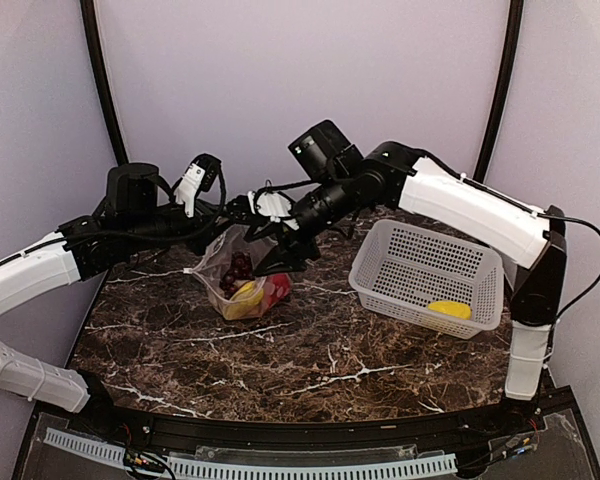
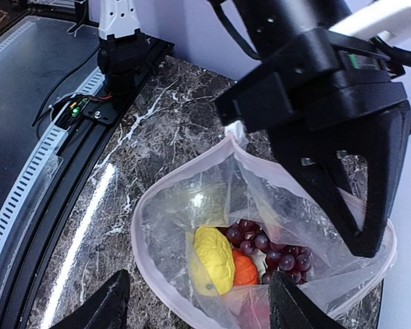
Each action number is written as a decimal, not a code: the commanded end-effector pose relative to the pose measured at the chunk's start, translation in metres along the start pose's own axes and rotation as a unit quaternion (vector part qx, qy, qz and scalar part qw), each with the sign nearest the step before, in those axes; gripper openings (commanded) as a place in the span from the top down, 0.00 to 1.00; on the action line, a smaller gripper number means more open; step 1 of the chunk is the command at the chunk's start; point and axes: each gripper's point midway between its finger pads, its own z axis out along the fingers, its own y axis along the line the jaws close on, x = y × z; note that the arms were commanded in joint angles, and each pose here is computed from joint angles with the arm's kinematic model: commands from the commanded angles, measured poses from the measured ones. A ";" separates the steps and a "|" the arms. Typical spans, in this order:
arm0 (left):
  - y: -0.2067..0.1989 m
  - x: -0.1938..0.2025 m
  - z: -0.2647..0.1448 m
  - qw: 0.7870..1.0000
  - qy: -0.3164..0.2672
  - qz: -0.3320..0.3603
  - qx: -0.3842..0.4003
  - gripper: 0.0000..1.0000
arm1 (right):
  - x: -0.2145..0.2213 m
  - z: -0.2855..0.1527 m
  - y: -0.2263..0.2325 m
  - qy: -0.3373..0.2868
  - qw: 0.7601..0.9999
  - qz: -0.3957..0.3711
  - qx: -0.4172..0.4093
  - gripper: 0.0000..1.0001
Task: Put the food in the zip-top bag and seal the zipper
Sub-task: Place the fake fruit in the zipper food storage bag, then adjust the zipper food storage bag at the center of the board, then pick up the fake fruit from the bin.
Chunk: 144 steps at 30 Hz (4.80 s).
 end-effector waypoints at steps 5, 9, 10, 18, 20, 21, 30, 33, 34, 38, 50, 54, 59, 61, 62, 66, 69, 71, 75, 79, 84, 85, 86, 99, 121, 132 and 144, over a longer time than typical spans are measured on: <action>0.001 -0.004 -0.004 1.000 -0.014 0.014 -0.005 0.99 | 0.023 0.024 0.036 0.074 0.995 -0.058 -0.032 0.34; 0.001 -0.005 -0.004 1.000 -0.014 0.016 -0.008 0.99 | 0.038 0.042 0.043 0.121 0.989 -0.079 -0.026 0.34; 0.002 -0.004 -0.004 1.000 -0.013 0.016 -0.009 0.99 | 0.042 0.046 0.043 0.131 0.988 -0.081 -0.023 0.34; 0.003 -0.002 -0.003 1.000 -0.010 0.021 -0.012 0.99 | 0.042 0.062 0.023 0.154 0.983 -0.095 0.032 0.71; 0.005 -0.001 -0.002 1.000 -0.008 0.023 -0.017 0.99 | 0.038 0.060 0.017 0.153 0.982 -0.100 0.045 0.93; 0.006 0.000 -0.002 1.000 -0.008 0.023 -0.019 0.99 | 0.033 0.058 0.014 0.149 0.982 -0.100 0.051 0.99; 0.015 0.003 0.000 0.999 0.000 0.027 -0.046 0.99 | -0.016 0.016 0.002 0.104 0.983 -0.120 0.088 1.00; 0.019 0.002 -0.001 0.998 -0.002 0.027 -0.056 0.99 | 0.003 0.029 0.009 0.122 0.983 -0.113 0.071 1.00; 0.018 0.001 -0.002 0.998 -0.005 0.027 -0.057 0.99 | 0.008 0.032 0.011 0.126 0.984 -0.110 0.065 1.00; 0.020 -0.003 -0.006 0.998 -0.015 0.028 -0.062 0.99 | 0.011 0.033 0.010 0.133 0.983 -0.110 0.069 1.00; 0.030 -0.008 -0.014 0.994 -0.032 0.029 -0.096 0.99 | -0.011 0.011 -0.006 0.107 0.983 -0.110 0.099 0.99; 0.031 -0.006 -0.013 0.994 -0.028 0.031 -0.098 0.99 | -0.002 0.013 -0.007 0.120 0.982 -0.104 0.098 0.77; 0.032 -0.007 -0.013 0.994 -0.029 0.032 -0.101 0.99 | -0.006 -0.019 -0.016 0.094 0.987 -0.077 0.108 0.56; 0.032 -0.006 -0.013 0.994 -0.029 0.032 -0.100 0.99 | -0.010 -0.037 -0.017 0.076 0.989 -0.068 0.104 0.53; 0.032 -0.006 -0.013 0.994 -0.029 0.032 -0.099 0.99 | -0.009 -0.045 -0.016 0.073 0.990 -0.065 0.101 0.52; 0.031 -0.006 -0.012 0.994 -0.028 0.032 -0.098 0.99 | 0.008 -0.070 -0.021 0.093 0.986 -0.068 0.121 0.50; 0.033 -0.005 -0.012 0.994 -0.027 0.033 -0.101 0.99 | 0.024 -0.091 -0.031 0.101 0.983 -0.054 0.143 0.49; 0.032 -0.005 -0.012 0.994 -0.028 0.034 -0.100 0.99 | 0.042 -0.107 -0.041 0.106 0.981 -0.032 0.161 0.49; 0.032 -0.006 -0.014 0.994 -0.029 0.036 -0.101 0.99 | 0.088 -0.134 -0.051 0.121 0.975 0.014 0.188 0.46; 0.032 -0.005 -0.013 0.994 -0.027 0.037 -0.100 0.99 | 0.143 -0.156 -0.051 0.129 0.968 0.070 0.206 0.45; 0.031 -0.004 -0.012 0.994 -0.024 0.038 -0.097 0.99 | 0.206 -0.182 -0.032 0.151 0.953 0.147 0.220 0.45; 0.032 -0.004 -0.012 0.994 -0.024 0.039 -0.098 0.99 | 0.215 -0.187 -0.028 0.155 0.949 0.160 0.223 0.45; 0.032 -0.004 -0.012 0.994 -0.024 0.039 -0.099 0.99 | 0.226 -0.192 -0.022 0.160 0.945 0.175 0.225 0.45; 0.030 0.001 -0.007 0.995 -0.015 0.038 -0.091 0.99 | 0.320 -0.221 0.049 0.251 0.901 0.287 0.209 0.45; 0.027 0.002 -0.005 0.996 -0.010 0.037 -0.084 0.99 | 0.395 -0.199 0.108 0.348 0.854 0.374 0.095 0.36; 0.025 0.003 -0.004 0.996 -0.009 0.037 -0.077 0.99 | 0.418 -0.188 0.123 0.369 0.840 0.392 0.070 0.35; 0.024 0.003 -0.004 0.997 -0.009 0.036 -0.072 0.99 | 0.427 -0.183 0.123 0.368 0.833 0.409 0.059 0.38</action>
